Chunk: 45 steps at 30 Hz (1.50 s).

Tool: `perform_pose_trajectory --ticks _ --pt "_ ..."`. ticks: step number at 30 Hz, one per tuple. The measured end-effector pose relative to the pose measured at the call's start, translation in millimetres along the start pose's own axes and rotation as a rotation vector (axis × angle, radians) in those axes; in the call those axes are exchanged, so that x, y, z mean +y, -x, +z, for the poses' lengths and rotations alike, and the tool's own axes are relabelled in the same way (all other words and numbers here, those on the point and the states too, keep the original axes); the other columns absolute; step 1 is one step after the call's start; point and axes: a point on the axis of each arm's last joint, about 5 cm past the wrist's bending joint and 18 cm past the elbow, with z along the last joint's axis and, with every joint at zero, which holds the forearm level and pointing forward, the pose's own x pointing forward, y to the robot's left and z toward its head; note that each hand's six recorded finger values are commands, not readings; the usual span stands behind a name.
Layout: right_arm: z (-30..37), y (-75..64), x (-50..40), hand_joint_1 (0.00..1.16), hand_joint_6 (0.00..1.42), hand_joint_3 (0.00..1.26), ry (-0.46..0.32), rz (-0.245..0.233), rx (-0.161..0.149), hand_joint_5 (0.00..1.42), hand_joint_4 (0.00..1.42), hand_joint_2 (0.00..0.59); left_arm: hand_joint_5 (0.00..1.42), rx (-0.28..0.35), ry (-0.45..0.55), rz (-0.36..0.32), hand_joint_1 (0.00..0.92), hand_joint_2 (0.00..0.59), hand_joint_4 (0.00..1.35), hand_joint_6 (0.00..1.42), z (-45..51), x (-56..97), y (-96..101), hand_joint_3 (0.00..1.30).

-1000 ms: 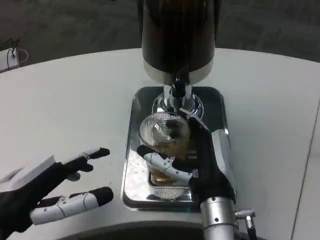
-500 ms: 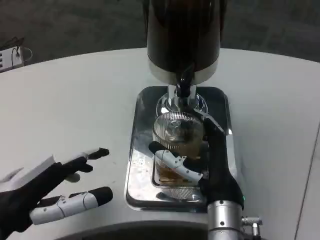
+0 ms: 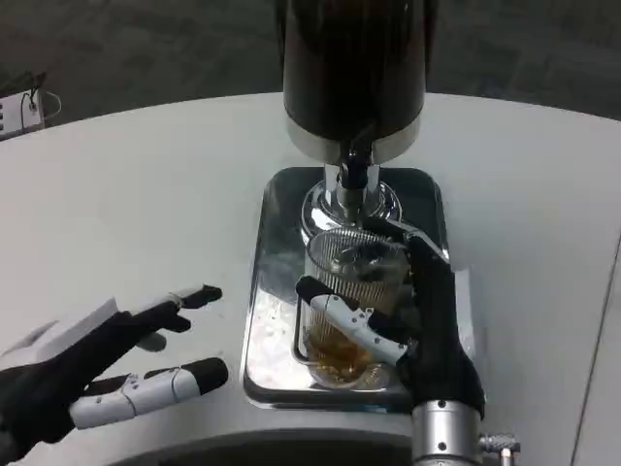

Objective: Grasp the cup under the faucet to collect the drink, then remove the cup.

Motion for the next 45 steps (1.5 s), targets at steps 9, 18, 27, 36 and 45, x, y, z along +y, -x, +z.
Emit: perform_pose_trajectory --ticks 9,18,27,36,45 --pt "3.3 4.2 -10.6 0.99 1.42 0.89 -0.001 0.025 -0.020 1.37 1.15 0.247 0.17 0.002 0.006 -0.002 0.000 0.086 0.10 0.26 -3.7 0.5 -3.7 0.13" --pt "5.4 9.6 -20.3 1.00 1.42 0.90 -0.006 0.028 -0.033 1.37 1.15 0.239 0.17 -0.005 0.015 -0.015 0.000 0.086 0.10 0.26 -5.6 -1.0 -10.4 0.13" --pt "8.8 16.2 -30.7 0.99 1.42 0.90 -0.005 0.056 -0.041 1.37 1.16 0.232 0.17 -0.012 0.013 -0.006 0.000 0.086 0.10 0.26 -6.9 2.6 -15.9 0.13" --pt "12.8 29.5 -44.4 0.99 1.42 0.90 -0.010 0.079 -0.036 1.37 1.16 0.230 0.17 -0.036 0.006 0.008 0.000 0.086 0.10 0.26 -6.2 4.2 -23.0 0.13" --pt "22.2 44.8 -64.0 1.00 1.42 0.91 0.002 0.088 -0.060 1.37 1.16 0.230 0.17 -0.062 -0.008 0.023 0.000 0.086 0.10 0.26 -5.6 8.1 -26.8 0.13"
